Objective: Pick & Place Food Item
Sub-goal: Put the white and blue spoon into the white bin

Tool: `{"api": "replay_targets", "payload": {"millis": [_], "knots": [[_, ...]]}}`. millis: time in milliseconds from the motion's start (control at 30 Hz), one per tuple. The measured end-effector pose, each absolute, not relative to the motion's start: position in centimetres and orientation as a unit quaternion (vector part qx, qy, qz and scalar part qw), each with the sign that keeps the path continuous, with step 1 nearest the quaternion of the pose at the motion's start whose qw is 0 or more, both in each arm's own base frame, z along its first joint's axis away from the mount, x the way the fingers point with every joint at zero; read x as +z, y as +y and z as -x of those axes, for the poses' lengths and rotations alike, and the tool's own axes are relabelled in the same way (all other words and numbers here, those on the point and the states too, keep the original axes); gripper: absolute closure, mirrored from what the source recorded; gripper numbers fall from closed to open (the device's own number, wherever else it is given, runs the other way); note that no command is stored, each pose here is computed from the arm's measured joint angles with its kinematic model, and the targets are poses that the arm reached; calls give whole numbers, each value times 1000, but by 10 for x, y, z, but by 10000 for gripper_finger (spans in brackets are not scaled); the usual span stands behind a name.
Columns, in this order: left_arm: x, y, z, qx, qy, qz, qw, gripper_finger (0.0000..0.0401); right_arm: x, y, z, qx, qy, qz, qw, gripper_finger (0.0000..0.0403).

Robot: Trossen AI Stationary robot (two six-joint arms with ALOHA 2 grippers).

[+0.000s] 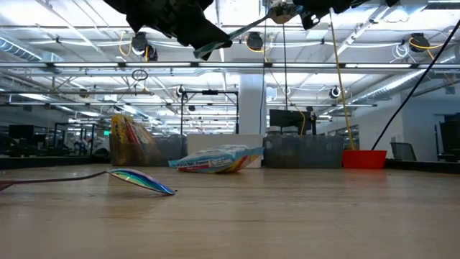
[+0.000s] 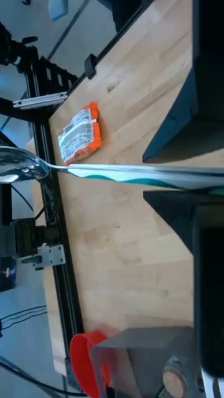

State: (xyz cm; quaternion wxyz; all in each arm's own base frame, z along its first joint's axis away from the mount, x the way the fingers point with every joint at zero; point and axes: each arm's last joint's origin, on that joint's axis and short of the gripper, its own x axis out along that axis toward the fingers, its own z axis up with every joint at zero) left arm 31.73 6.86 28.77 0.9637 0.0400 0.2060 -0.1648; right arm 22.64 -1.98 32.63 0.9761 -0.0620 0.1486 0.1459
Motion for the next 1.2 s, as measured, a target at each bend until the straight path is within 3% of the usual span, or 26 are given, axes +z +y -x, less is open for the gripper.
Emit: {"api": "replay_targets", "payload": {"millis": [133, 533, 933, 1200], "knots": [[287, 68, -317, -161, 208, -54, 963, 364, 326, -20, -226, 146, 153, 60, 976, 403], [286, 62, -319, -133, 218, -107, 961, 365, 326, -20, -226, 137, 155, 44, 977, 386], [282, 60, -320, -41, 259, -159, 952, 365, 338, -23, -230, 101, 100, 5, 990, 243], [276, 48, -317, 98, 351, -301, 881, 365, 340, -37, -228, -27, 83, -69, 994, 184]]}}
